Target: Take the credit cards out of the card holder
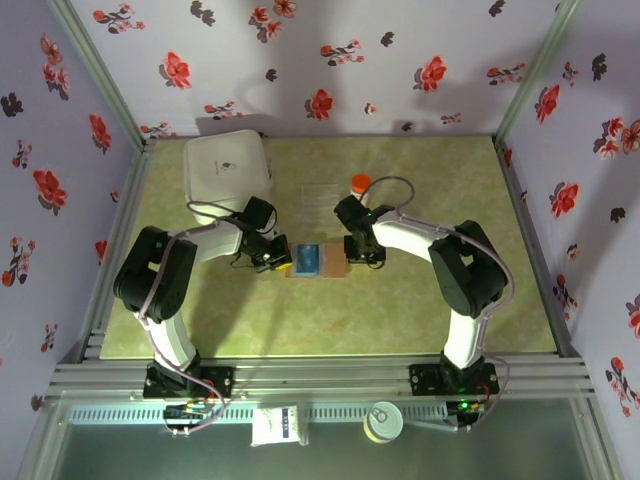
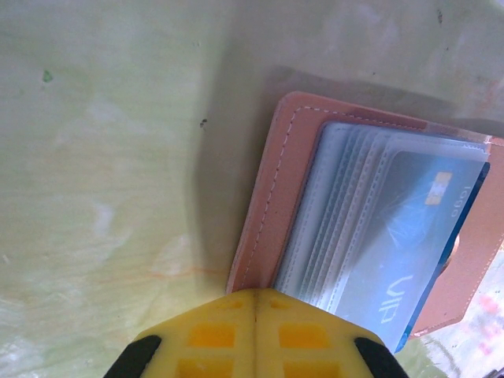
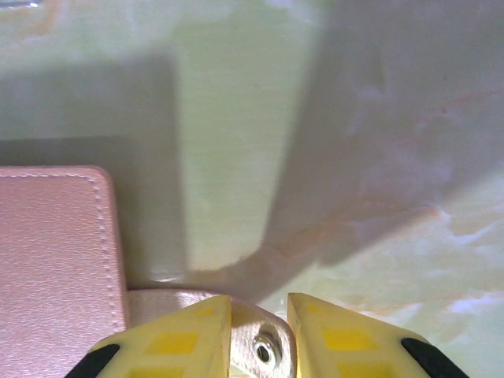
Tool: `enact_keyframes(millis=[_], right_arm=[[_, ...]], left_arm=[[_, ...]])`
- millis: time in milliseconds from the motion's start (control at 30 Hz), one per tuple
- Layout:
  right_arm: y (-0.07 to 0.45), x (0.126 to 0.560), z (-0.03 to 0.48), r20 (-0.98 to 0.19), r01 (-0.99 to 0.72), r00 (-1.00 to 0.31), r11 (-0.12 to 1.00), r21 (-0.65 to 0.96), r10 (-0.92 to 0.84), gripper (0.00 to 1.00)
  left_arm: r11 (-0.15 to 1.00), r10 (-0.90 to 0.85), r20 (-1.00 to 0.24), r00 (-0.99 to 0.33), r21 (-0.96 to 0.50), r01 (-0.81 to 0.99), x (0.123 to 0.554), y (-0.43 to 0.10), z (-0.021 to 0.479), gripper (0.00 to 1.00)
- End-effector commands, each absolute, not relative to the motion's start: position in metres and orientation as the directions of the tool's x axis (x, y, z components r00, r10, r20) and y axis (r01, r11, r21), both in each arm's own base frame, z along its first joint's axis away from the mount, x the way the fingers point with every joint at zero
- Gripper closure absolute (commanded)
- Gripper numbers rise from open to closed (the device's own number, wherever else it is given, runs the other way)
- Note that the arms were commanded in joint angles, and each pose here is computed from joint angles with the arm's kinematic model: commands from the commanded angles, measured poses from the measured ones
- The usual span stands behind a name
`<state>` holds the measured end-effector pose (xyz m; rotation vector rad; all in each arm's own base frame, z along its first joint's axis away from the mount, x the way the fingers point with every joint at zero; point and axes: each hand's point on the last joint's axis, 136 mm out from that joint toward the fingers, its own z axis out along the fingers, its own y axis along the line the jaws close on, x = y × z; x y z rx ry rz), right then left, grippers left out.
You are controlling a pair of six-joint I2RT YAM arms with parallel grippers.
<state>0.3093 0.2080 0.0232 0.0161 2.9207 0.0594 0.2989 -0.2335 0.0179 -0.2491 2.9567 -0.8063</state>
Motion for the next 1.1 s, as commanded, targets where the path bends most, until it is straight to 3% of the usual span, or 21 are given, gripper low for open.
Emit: enact_keyframes(millis=[0,500,667,867,1067], right_arm=[[0.186,0.302,0.023,-0.207,0.025,-0.978,0.999,-0.032,0.018,0.75],[0.179,0.302,0.021,-0.193,0.013,-0.981,0.997,-0.079,-0.003,0.67],[0.194,0.307,0.051,-0.235,0.007,-0.972,1.0,0.016,0.011,0.64],[0.215,0.31,0.083,-0.262,0.007,-0.964,0.991,0.133,0.042,0.61],[0.242,0.312,0.103,-0.286,-0.024,-0.957,0.979,0.203,0.035,0.61]], left_arm=[[0.897,-0.19,0.049,-0.981,-0.398,-0.193,0.275,-0.21,-0.01,1.0],[0.888,-0.192,0.031,-0.981,-0.421,-0.187,0.274,-0.213,0.004,1.0],[0.873,-0.199,-0.017,-0.98,-0.458,-0.169,0.289,-0.221,0.025,1.0],[0.854,-0.201,-0.076,-0.977,-0.502,-0.137,0.304,-0.229,0.055,0.9],[0.83,-0.197,-0.097,-0.976,-0.547,-0.113,0.311,-0.239,0.071,0.88]])
